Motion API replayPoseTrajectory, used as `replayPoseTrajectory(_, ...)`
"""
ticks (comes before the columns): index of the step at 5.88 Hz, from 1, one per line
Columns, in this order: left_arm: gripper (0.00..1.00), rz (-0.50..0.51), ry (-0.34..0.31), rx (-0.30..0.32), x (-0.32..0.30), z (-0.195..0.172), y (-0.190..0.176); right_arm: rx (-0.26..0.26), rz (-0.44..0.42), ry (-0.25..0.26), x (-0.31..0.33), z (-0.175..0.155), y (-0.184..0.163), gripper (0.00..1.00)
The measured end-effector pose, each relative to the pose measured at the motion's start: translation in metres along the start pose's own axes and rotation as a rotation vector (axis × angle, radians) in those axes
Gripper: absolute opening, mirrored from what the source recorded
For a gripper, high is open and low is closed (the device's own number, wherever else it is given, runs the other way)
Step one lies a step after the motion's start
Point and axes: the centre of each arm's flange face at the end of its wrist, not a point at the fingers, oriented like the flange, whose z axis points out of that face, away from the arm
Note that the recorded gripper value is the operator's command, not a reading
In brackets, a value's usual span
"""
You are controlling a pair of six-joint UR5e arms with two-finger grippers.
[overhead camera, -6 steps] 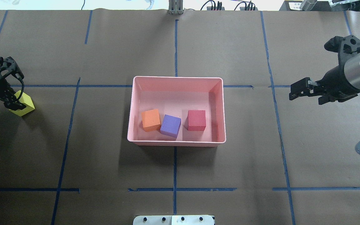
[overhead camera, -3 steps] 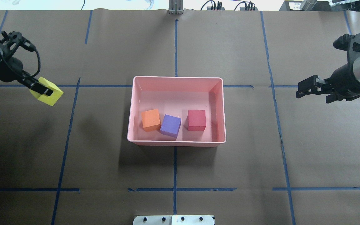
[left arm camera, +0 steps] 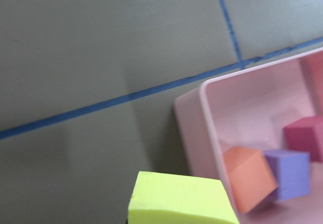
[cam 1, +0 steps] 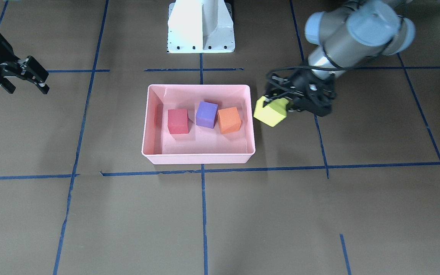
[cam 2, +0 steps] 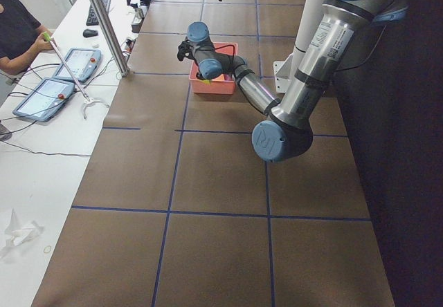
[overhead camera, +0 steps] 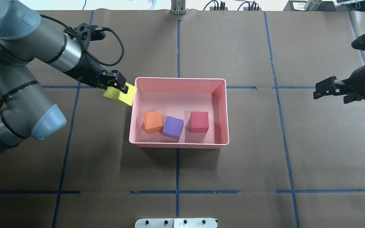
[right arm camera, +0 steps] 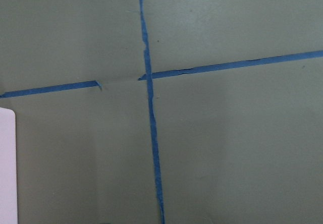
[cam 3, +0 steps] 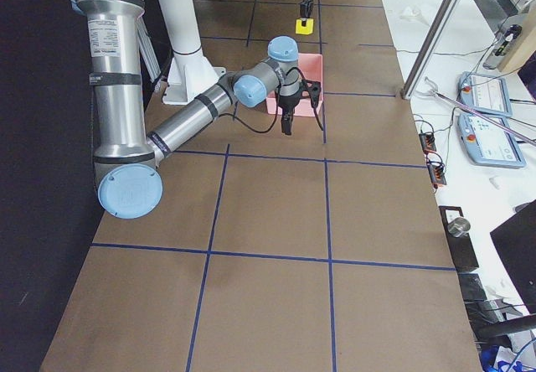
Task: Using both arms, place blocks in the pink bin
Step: 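Carry the yellow cube into the bin with the left gripper and release it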
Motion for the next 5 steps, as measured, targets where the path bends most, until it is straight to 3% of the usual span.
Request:
replayPoseTrajectory(2, 0.06, -0.057, -0.057, 0.065, 0.099, 0.066, 0.008, -0.01, 0.023, 0.038, 0.036, -0.004, 0.014, 1.0)
replayPoseTrajectory(4, 0.06, -0.074, -0.121, 0.115, 0.132, 0.11, -0.009, -0.021, 0.028, 0.051, 0.045, -0.002, 0.019, 1.0)
replayPoseTrajectory(5, 0.14, -0.078, -0.152, 0.134, 0.132, 0.123, -0.017, -0.022, 0.029, 0.054, 0.046, -0.001, 0.02, 1.0)
